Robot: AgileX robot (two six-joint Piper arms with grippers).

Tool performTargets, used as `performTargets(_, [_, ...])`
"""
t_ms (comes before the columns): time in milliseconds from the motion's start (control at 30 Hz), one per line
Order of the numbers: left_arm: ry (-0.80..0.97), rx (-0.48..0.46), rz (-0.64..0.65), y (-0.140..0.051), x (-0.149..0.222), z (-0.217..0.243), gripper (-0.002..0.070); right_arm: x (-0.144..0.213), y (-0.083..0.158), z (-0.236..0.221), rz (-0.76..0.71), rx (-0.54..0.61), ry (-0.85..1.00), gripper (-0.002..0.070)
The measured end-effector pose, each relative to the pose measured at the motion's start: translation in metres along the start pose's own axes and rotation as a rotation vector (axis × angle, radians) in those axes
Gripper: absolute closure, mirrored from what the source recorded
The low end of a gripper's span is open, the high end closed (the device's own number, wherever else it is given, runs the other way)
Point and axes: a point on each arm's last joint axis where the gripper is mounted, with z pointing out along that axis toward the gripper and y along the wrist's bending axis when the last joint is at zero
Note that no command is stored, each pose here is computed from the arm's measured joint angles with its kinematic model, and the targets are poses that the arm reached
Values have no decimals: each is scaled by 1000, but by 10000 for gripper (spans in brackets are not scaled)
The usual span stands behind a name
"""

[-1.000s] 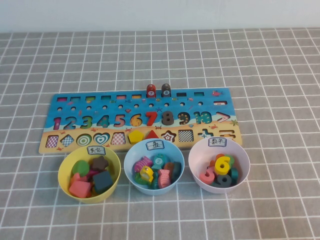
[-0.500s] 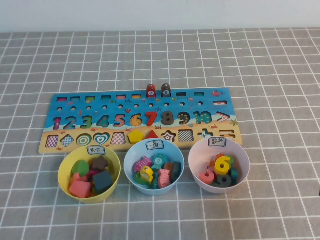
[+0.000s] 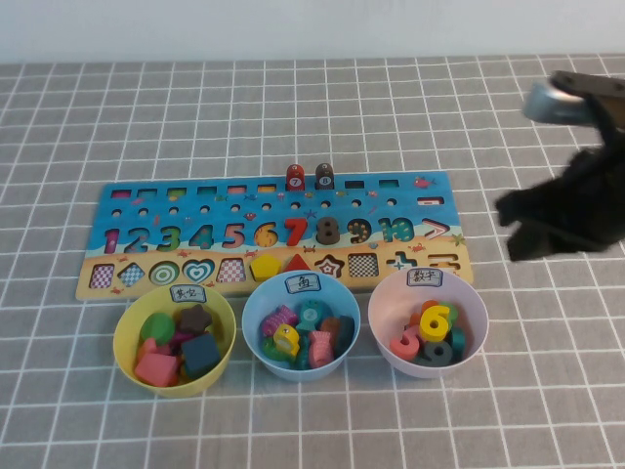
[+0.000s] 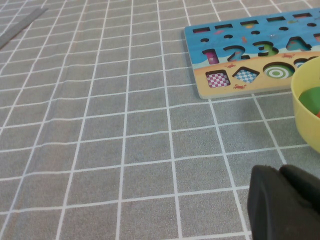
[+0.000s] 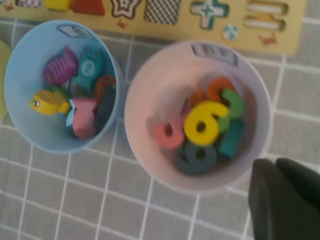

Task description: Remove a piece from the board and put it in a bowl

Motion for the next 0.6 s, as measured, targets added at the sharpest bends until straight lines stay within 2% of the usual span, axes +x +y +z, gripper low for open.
performTargets(200, [0,0,0,0,0,0,678,-48,34,32,-102,9,62,694])
performTargets(333, [0,0,0,0,0,0,678,-74,47,56,-125,3,95,694])
performTargets(600, [0,0,0,0,0,0,679,-107,77,103,-173,13,146,694])
